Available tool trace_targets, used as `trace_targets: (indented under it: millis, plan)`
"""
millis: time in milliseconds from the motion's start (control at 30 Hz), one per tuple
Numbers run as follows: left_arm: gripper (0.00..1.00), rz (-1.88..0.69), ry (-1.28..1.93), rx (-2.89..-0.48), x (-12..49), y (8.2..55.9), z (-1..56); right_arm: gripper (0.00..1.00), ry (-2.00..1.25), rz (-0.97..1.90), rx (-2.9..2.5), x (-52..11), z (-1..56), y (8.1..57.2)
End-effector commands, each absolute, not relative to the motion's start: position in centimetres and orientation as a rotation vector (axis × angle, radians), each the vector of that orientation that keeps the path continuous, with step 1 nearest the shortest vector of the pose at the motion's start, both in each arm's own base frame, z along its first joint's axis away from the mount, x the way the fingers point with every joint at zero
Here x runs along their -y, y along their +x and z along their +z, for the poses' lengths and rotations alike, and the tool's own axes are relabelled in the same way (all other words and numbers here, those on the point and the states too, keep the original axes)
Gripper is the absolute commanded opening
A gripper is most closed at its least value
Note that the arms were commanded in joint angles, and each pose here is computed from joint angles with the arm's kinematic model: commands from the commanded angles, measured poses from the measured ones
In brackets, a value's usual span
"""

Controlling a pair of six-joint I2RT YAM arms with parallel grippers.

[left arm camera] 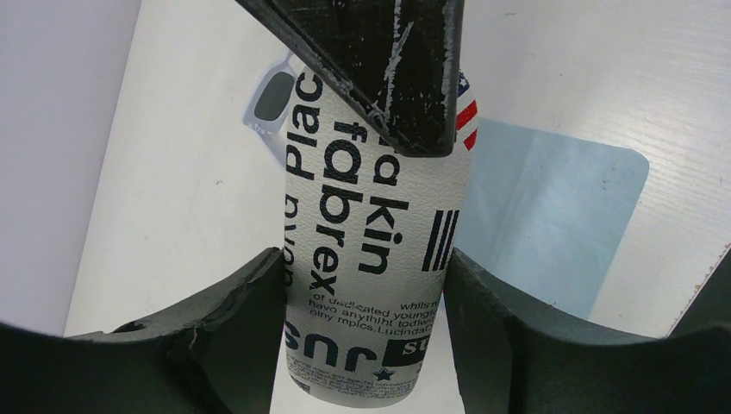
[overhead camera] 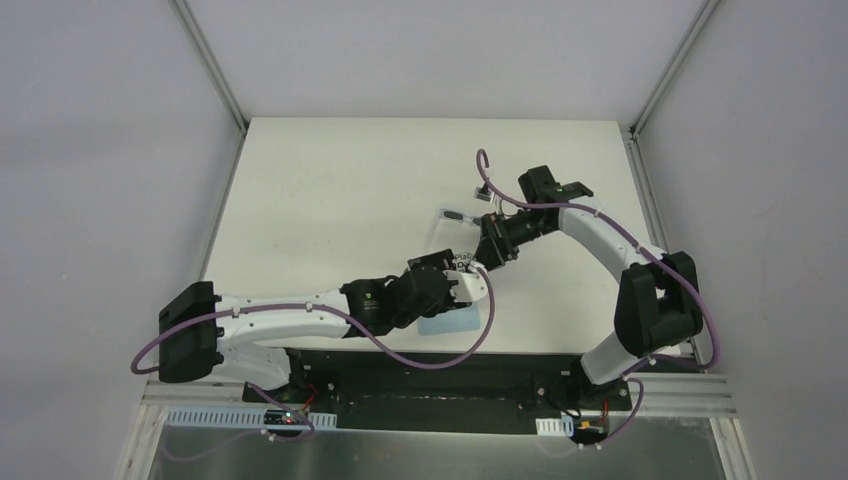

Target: Organize the sunglasses

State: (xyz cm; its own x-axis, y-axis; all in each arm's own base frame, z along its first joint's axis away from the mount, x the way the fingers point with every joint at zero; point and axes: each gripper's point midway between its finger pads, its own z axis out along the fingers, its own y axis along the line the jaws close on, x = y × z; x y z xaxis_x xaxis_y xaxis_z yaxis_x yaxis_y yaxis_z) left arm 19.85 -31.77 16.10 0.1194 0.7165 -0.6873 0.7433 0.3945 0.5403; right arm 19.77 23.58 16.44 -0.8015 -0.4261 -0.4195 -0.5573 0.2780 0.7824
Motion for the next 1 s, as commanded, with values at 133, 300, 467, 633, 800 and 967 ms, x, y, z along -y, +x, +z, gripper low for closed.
trace_targets:
  millis: [133,300,467,633,800,967]
  plan:
    - [0.0,-0.122,1.219,-1.539,33.8,19.7,19.6,0.69,-1.0,1.602,-2.288,-24.8,18.4,19.8]
    - [0.0,-0.132,1.222,-1.548,34.1,19.6,19.3,0.51,-1.004,1.609,-2.277,-25.1,18.3,20.1]
    - [0.28,-0.185,1.156,-1.589,34.3,19.4,19.7,0.29,-1.067,1.536,-2.247,-24.8,18.1,20.5]
    - [0.71,-0.4,1.039,-1.655,34.1,17.4,23.5,0.23,-1.229,1.33,-2.176,-22.5,17.6,20.6]
    - [0.85,-0.813,0.837,-1.669,32.2,16.5,31.1,0.25,-1.538,1.13,-1.946,-20.1,19.1,18.6]
    - [0.88,-1.067,0.843,-1.718,31.2,16.5,32.7,0.27,-1.725,0.956,-1.644,-18.9,23.3,17.1]
